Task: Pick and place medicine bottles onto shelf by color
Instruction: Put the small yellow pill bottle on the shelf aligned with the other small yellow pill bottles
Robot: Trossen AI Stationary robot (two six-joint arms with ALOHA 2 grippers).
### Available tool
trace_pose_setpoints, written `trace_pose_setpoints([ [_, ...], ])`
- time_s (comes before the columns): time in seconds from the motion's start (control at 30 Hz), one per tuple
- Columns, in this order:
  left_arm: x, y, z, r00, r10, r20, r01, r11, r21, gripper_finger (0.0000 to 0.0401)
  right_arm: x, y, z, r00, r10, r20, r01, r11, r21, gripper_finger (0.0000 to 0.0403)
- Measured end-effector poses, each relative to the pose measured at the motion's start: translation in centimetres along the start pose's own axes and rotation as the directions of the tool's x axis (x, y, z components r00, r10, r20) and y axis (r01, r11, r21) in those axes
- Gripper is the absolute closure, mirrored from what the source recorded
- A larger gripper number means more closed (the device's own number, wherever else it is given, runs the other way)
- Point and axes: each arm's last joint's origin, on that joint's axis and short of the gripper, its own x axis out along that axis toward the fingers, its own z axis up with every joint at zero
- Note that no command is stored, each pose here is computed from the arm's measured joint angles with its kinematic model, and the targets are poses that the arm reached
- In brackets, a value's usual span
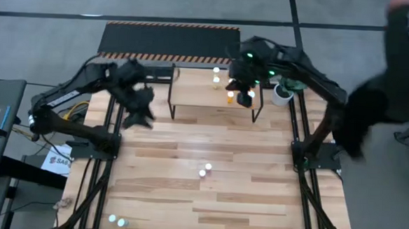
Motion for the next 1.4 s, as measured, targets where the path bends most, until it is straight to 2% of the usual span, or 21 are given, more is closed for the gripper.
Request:
trace_pose_setpoints([
  [0.17,0.5,-4.0,-2.7,0.982,-0.015,-0.189,0.006,0.999,-0.049,0.0212,-3.4,4.2,-0.1,0.997,0.034,0.065,-0.036,0.999,0.037,0.0393],
  [0.3,2.2,-6.6,-5.1,0.956,-0.069,-0.286,0.063,0.998,-0.027,0.0211,-4.2,7.2,-0.9,0.998,0.032,0.047,-0.034,0.998,0.054,0.0393],
  [0.47,5.6,-9.9,-8.1,0.919,-0.153,-0.364,0.175,0.984,0.030,0.0211,-4.5,10.1,-2.2,1.000,0.025,0.017,-0.026,0.998,0.050,0.0393],
  [0.67,11.0,-14.9,-11.2,0.893,-0.225,-0.390,0.294,0.948,0.124,0.0211,-4.6,13.0,-4.1,0.998,0.056,-0.025,-0.055,0.998,0.023,0.0392],
  [0.77,14.0,-17.1,-13.0,0.866,-0.193,-0.461,0.294,0.943,0.157,0.0211,-4.9,14.5,-5.1,0.995,0.094,-0.039,-0.093,0.995,0.029,0.0392],
  [0.93,18.2,-19.4,-16.0,0.833,-0.113,-0.541,0.280,0.930,0.239,0.0211,-5.4,16.6,-6.5,0.997,0.069,-0.038,-0.069,0.998,0.013,0.0392],
  [1.1,20.6,-20.1,-18.2,0.811,-0.031,-0.584,0.234,0.932,0.276,0.0211,-5.7,17.9,-7.0,0.997,0.065,-0.032,-0.065,0.998,0.010,0.0392],
  [1.2,21.5,-20.4,-19.1,0.816,0.003,-0.579,0.212,0.929,0.304,0.0211,-5.8,18.2,-7.0,0.997,0.077,-0.029,-0.077,0.997,0.002,0.0392],
  [1.4,23.1,-20.4,-20.5,0.791,0.066,-0.608,0.178,0.926,0.332,0.0211,-5.8,18.4,-6.9,0.996,0.085,-0.013,-0.085,0.996,0.015,0.0392],
])
